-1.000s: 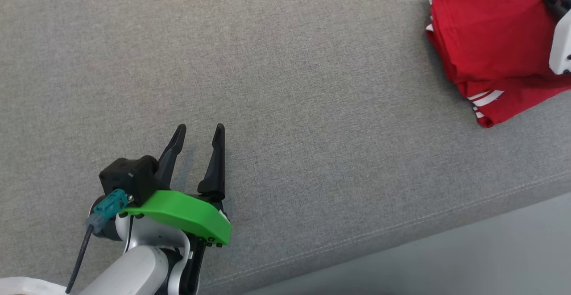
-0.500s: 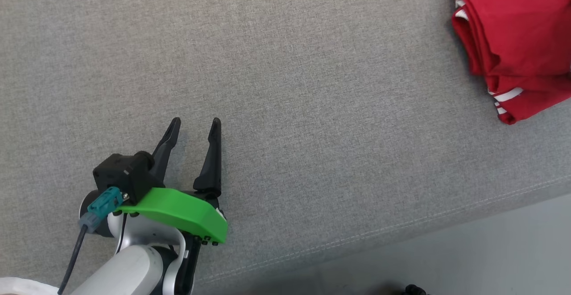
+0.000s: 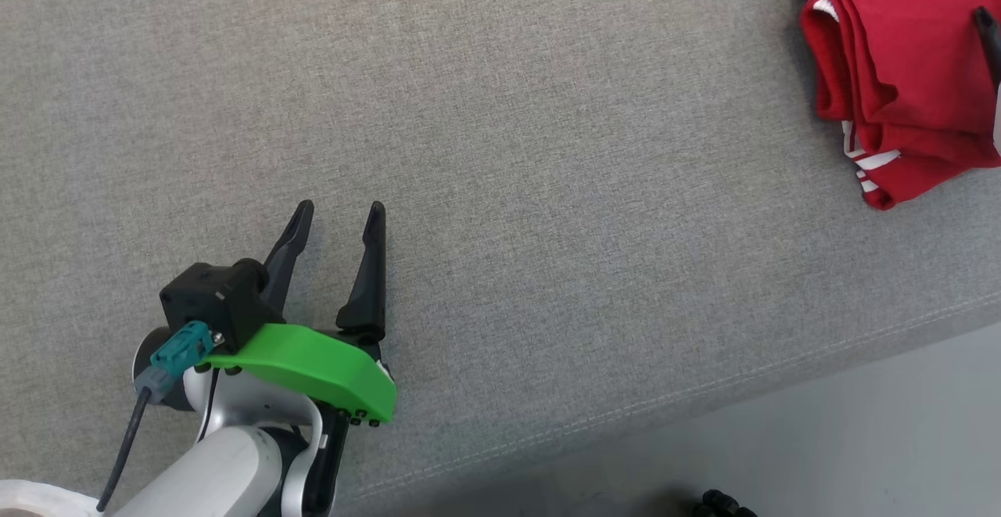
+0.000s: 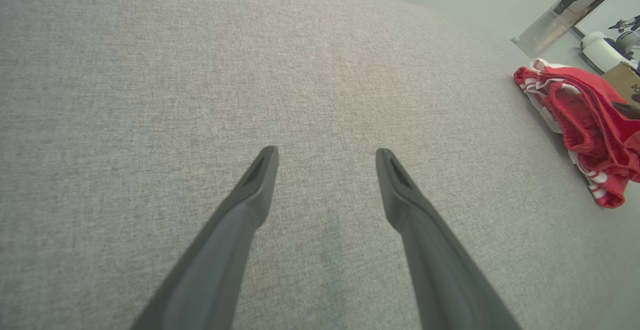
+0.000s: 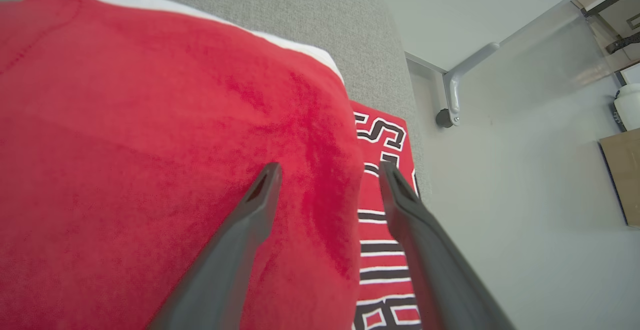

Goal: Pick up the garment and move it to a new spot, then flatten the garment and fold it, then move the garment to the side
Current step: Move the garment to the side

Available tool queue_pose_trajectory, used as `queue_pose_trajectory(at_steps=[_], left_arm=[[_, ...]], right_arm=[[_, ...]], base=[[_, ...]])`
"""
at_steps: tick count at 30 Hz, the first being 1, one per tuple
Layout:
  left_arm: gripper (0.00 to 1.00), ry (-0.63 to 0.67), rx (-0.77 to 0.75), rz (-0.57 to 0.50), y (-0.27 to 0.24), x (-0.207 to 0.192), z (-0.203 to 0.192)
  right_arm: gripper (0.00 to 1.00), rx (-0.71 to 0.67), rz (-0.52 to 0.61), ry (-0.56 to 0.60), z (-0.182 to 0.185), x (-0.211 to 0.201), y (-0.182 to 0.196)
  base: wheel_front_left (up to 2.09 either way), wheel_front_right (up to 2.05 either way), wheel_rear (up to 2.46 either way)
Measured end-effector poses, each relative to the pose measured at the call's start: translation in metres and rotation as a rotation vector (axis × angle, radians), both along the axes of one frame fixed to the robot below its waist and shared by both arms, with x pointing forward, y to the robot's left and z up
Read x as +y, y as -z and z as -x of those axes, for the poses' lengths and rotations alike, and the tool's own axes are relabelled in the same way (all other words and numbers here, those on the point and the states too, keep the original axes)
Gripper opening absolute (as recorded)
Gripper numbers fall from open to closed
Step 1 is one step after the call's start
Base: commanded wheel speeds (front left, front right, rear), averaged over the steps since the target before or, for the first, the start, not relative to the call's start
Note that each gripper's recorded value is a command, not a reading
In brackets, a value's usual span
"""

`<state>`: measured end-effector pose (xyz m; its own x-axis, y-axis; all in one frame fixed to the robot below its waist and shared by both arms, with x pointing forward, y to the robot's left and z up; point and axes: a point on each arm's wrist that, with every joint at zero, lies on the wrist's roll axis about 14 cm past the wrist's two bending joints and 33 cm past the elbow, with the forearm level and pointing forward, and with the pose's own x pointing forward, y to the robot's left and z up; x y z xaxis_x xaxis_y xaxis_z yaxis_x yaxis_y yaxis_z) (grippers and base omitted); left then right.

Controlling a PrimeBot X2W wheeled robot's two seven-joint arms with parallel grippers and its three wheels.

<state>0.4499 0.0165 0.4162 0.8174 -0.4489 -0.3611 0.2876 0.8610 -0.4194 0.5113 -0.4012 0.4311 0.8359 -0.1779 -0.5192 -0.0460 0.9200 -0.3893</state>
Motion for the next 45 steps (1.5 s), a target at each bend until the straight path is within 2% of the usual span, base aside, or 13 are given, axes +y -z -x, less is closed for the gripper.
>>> queue_pose_trajectory(at_steps=[6,8,19,25,31,34,35,45], left_arm=[[1.00,0.001,-0.016,0.001,-0.005,-0.001,-0.001],[1.00,-0.002,-0.041,0.020,-0.014,-0.003,-0.003],[1.00,-0.037,-0.219,0.142,-0.072,-0.004,-0.007],[1.00,-0.097,-0.288,0.145,-0.093,0.015,0.000],[1.00,-0.189,-0.346,0.086,-0.107,0.057,0.009],[1.00,-0.216,-0.357,0.059,-0.108,0.072,0.013],[1.00,-0.250,-0.371,0.038,-0.111,0.088,0.016],[1.00,-0.369,-0.366,-0.052,-0.106,0.146,0.043]], right_arm=[[1.00,-0.048,0.036,-0.010,0.003,-0.006,-0.010],[1.00,-0.128,-0.002,-0.005,-0.004,-0.001,-0.030],[1.00,-0.338,-0.012,-0.123,-0.012,0.029,-0.114],[1.00,-0.479,-0.112,-0.151,-0.006,0.059,-0.152],[1.00,-0.561,-0.238,-0.168,0.008,0.094,-0.158],[1.00,-0.574,-0.262,-0.179,0.012,0.106,-0.156],[1.00,-0.581,-0.294,-0.191,0.015,0.121,-0.150],[1.00,-0.604,-0.422,-0.235,0.033,0.184,-0.126]], base=[[0.00,0.00,0.00],[0.00,0.00,0.00],[0.00,0.00,0.00],[0.00,0.00,0.00],[0.00,0.00,0.00],[0.00,0.00,0.00],[0.00,0.00,0.00],[0.00,0.00,0.00]])
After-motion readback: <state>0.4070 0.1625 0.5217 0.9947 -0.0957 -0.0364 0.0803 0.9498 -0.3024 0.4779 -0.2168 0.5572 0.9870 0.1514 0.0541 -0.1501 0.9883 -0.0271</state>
